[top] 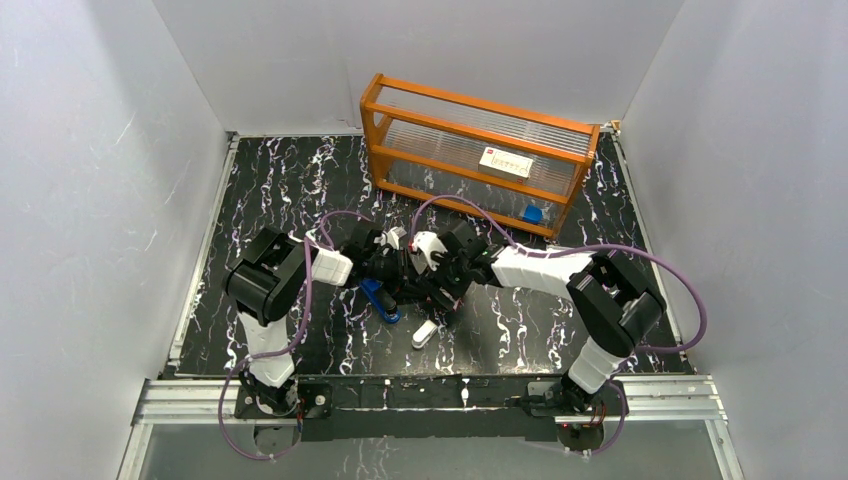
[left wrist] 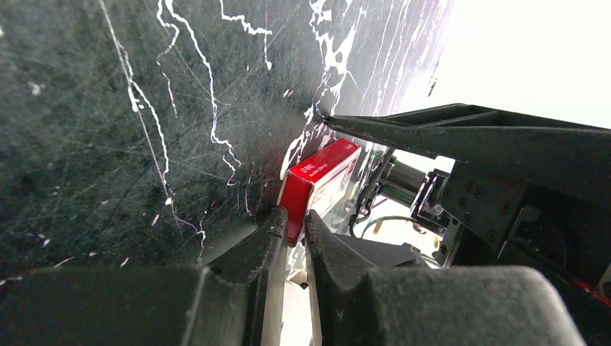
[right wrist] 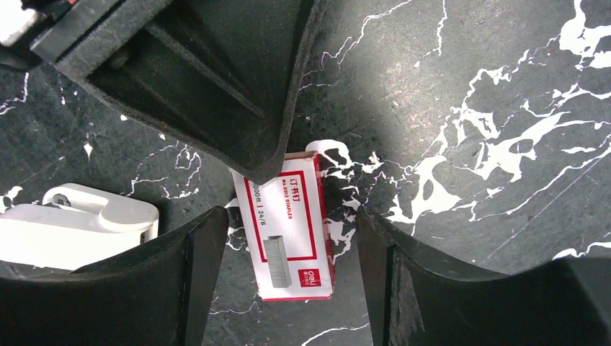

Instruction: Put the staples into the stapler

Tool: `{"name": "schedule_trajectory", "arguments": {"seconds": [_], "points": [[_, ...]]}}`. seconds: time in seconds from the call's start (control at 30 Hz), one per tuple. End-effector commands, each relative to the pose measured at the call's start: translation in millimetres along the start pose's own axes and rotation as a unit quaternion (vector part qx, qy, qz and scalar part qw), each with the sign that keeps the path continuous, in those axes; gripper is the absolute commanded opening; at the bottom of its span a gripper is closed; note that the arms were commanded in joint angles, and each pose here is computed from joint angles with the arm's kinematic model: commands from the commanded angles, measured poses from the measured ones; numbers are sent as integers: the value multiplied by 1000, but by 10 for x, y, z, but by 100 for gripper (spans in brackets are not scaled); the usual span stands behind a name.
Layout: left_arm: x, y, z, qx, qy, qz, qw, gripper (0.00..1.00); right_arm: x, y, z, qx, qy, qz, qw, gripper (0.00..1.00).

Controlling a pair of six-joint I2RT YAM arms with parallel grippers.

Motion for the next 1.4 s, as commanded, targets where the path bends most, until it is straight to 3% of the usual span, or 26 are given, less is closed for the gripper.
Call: {"name": "schedule_trajectory", "arguments": {"seconds": [0.0, 0.33, 0.87, 1.07, 1.13, 1.27, 1.37], "points": [[-86, 16, -37, 1, 16, 6, 1000, 13, 26, -31, 74, 20, -32, 17, 999, 72], [-88, 46, 14, 17, 4, 22, 1000, 10, 62, 91, 149, 38, -36, 33, 998, 53], [-168, 69, 39, 29, -3, 51, 998, 11, 95, 148, -128, -3, -54, 25, 998, 55], [-119, 82, 43, 29, -6, 45, 999, 0, 79, 134, -131, -6, -54, 31, 998, 55], [-130, 72, 35, 27, 2, 42, 999, 0, 59, 109, -101, -4, -54, 41, 998, 58], [-141, 48, 27, 24, 15, 32, 999, 0, -3, 0, -27, 2, -44, 63, 997, 77], [-143, 24, 11, 23, 17, 30, 999, 0, -34, -95, 53, 12, -36, 73, 997, 84]]}}
Point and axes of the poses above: each gripper's point midway between its finger pads, its own y axis out along the fingers, its own x axis along the line the jaws close on, z = x × y, the point moved 1 cm from there along -y, back along the fingers, and after that the axes turned 6 degrees about -y, right-handed, at the moved point
